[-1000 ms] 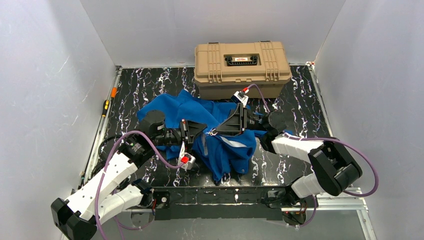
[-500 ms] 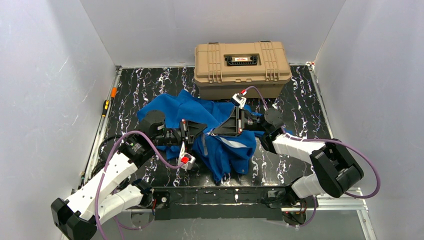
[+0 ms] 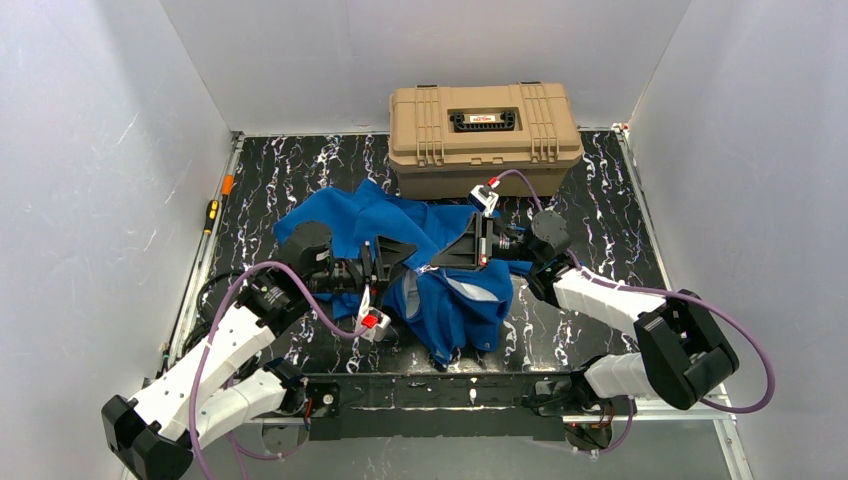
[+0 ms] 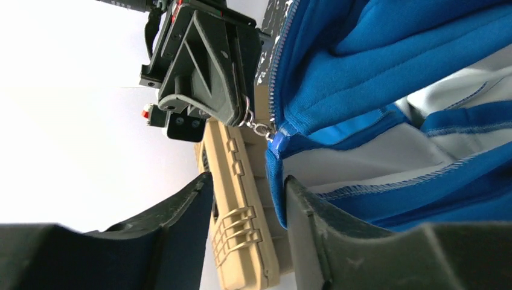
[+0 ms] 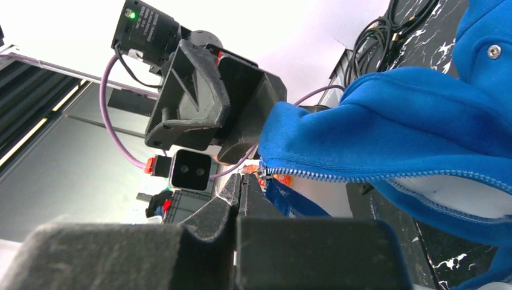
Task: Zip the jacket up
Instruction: Zip the zipper on the jacket.
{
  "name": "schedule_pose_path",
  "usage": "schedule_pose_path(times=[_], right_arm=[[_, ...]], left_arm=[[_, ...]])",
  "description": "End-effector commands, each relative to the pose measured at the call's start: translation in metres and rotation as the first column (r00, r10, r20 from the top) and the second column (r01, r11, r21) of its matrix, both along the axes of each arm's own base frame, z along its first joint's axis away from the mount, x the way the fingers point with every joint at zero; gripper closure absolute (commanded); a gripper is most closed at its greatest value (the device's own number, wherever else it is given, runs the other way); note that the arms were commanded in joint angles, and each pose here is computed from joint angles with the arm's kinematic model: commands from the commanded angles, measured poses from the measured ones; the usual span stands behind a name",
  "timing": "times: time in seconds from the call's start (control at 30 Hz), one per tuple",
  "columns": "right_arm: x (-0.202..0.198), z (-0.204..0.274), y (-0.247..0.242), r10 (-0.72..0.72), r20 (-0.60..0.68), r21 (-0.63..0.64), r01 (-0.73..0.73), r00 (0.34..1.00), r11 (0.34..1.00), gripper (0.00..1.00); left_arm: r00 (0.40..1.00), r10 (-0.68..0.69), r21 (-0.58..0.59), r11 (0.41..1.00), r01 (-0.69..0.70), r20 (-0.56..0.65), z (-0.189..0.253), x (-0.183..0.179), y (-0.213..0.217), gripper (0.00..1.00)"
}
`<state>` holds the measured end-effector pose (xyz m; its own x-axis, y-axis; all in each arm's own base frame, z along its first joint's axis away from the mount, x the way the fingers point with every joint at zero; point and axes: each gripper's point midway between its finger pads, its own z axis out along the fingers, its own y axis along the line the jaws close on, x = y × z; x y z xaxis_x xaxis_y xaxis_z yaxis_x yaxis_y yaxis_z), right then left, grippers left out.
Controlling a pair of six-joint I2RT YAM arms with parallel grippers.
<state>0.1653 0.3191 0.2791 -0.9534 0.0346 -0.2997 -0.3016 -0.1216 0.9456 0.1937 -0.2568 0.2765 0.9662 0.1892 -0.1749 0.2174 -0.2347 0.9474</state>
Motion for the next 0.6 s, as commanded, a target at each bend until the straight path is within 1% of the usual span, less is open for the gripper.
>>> schedule_pose_path(times=[0.0, 0.1, 0.37, 0.53, 0.57], right_arm=[[0.005, 0.017, 0.0, -0.015, 0.077, 0.029, 0.013, 0.997, 1.0, 0.99], [0.005, 0.017, 0.001, -0.013, 0.075, 0.028, 0.011, 0.997, 1.0, 0.99], [0.003, 0.016, 0.0, -0.01, 0.072, 0.026, 0.008, 0.997, 1.0, 0.99], [0.003, 0.014, -0.001, -0.012, 0.065, 0.017, 0.011, 0.998, 1.0, 0.99], [0.003, 0.013, -0.001, -0.011, 0.065, 0.017, 0.01, 0.998, 1.0, 0.99]], left_arm=[[0.999, -0.041, -0.009, 0.999, 0.041, -0.028, -0.004, -0.012, -0.003, 0.53], [0.998, -0.044, -0.008, 0.999, 0.044, -0.038, -0.005, -0.012, -0.005, 0.51], [0.995, -0.069, 0.009, 0.998, 0.07, -0.07, -0.017, -0.02, -0.012, 0.52], [0.994, -0.076, 0.005, 0.997, 0.076, -0.077, -0.018, -0.021, -0.018, 0.59], [0.993, -0.081, 0.006, 0.997, 0.082, -0.082, -0.019, -0.023, -0.019, 0.61]])
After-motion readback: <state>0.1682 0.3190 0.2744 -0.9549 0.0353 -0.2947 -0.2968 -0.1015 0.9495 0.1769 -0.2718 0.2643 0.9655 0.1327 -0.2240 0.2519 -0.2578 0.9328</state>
